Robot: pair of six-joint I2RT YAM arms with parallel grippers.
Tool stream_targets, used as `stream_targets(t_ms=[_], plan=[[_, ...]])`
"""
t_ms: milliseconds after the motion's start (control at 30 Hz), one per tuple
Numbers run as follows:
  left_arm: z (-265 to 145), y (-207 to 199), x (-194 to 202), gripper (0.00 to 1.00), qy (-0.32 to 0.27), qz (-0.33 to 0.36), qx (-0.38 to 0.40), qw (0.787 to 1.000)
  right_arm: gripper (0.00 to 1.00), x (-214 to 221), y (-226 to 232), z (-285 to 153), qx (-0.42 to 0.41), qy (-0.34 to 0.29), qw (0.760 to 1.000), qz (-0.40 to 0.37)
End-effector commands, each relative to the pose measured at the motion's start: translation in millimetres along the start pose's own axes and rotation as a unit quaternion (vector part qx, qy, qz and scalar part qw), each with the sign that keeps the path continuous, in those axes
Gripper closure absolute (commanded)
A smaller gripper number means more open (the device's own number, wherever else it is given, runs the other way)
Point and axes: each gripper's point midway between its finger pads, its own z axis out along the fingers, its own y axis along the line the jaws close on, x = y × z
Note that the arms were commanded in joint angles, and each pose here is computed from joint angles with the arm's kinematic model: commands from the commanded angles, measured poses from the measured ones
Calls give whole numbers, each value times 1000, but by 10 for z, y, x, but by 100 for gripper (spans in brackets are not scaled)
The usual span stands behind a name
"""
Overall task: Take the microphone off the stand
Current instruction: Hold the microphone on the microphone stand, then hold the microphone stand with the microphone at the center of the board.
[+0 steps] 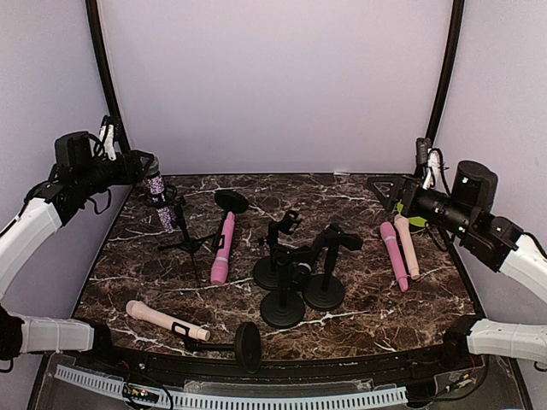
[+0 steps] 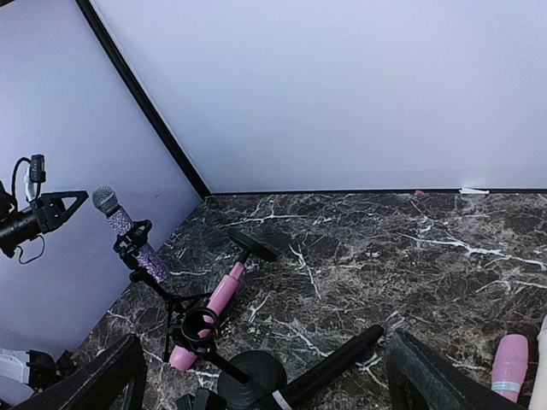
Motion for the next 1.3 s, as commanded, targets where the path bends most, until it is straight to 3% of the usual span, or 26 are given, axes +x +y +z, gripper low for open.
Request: stream_targets(t_ms=[0, 233, 433, 633, 733, 900, 1267], plan=[[120, 133, 260, 22, 71, 15, -29, 997, 1, -124, 95, 41, -22, -14, 1000, -4], [333, 147, 507, 23, 119, 33, -12, 992, 1, -153, 128, 125, -29, -6, 999, -15], [380, 51, 492, 33, 103, 68, 23, 992, 1, -147, 195, 233, -45, 10, 999, -20], [341, -35, 438, 67, 71, 61, 44, 995, 1, -260, 341, 361, -70, 5, 997, -29], [276, -127, 316, 78, 39, 59, 64, 995, 1, -310, 465, 462, -74, 7, 996, -43], [277, -187, 359, 97, 42, 55, 83, 994, 2, -238, 769, 753, -73, 35, 993, -81], [257, -449, 536, 100, 49, 13, 165, 985, 3, 0, 1469, 1480, -77, 81, 984, -138]])
